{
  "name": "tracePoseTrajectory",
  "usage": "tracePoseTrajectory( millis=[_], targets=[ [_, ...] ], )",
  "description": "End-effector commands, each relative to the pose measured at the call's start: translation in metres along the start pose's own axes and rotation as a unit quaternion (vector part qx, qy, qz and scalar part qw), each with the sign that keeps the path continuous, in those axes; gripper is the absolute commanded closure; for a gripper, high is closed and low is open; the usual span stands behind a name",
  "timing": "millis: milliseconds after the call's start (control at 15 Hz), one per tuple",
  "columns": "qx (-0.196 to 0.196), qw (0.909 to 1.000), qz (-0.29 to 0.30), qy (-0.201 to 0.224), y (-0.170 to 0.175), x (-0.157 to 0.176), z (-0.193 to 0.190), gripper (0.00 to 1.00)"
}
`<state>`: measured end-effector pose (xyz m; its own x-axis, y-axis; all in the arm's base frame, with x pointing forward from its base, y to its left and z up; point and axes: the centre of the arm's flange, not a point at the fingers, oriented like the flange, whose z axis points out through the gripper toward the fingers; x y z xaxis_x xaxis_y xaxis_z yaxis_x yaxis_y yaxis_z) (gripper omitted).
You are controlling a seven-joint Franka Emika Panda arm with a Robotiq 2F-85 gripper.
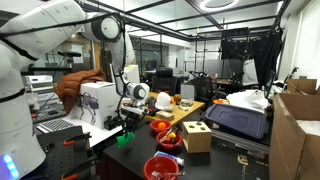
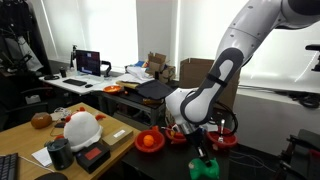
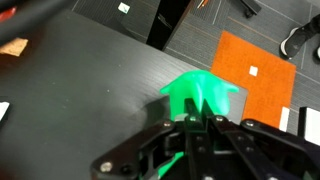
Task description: Remove the green toy from the red bowl
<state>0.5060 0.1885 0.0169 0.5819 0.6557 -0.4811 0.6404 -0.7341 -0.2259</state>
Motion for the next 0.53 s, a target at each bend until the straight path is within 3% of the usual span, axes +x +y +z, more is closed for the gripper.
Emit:
tracePoseTrajectory(
  millis=[0, 467],
  targets=[
    [-0.013, 0.9994, -0.002, 0.033, -0.008, 0.005, 0.011, 0.98],
    [0.01, 0.9998, 0.005, 0.018, -0.006, -0.004, 0.022, 0.98]
  ],
)
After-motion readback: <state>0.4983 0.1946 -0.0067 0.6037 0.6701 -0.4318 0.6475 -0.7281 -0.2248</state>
